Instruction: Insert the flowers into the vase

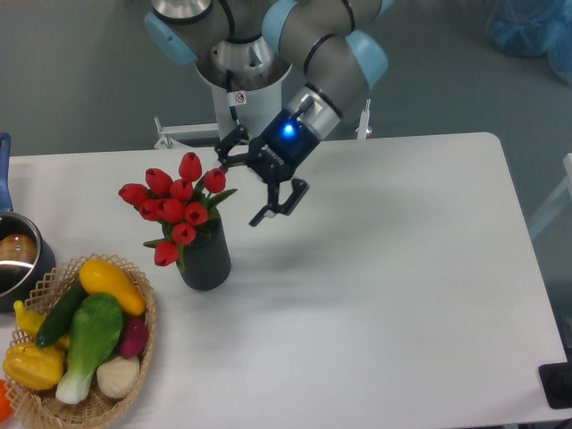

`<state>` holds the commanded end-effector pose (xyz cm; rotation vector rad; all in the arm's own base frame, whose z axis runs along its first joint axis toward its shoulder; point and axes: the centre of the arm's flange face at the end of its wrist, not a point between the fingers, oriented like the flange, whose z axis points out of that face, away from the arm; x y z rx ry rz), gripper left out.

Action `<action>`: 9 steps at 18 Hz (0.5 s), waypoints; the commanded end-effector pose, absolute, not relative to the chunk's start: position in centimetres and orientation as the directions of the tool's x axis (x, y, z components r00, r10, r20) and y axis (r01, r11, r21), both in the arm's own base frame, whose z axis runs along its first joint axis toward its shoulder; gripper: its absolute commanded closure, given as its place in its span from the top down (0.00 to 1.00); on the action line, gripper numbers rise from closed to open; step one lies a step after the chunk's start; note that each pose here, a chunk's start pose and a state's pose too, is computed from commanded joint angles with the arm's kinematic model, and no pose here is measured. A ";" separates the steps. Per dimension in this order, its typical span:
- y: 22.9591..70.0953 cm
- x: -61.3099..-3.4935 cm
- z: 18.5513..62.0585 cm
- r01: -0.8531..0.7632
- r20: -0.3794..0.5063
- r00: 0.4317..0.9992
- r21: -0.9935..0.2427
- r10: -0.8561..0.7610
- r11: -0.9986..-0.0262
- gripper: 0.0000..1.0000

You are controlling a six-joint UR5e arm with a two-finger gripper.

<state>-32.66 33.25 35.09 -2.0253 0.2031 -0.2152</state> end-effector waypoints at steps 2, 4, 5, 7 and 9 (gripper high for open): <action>31.8 -34.6 36.4 -0.063 0.026 0.981 -0.892 -0.191 -0.448 1.00; 30.6 -36.6 37.8 -0.089 -0.015 0.988 -0.871 -0.154 -0.484 1.00; 29.6 -38.2 38.3 -0.092 -0.033 0.992 -0.857 -0.124 -0.507 1.00; 27.8 -40.3 39.1 -0.095 -0.064 0.995 -0.834 -0.075 -0.544 1.00; 27.4 -43.0 38.2 -0.092 -0.068 0.996 -0.790 -0.063 -0.607 1.00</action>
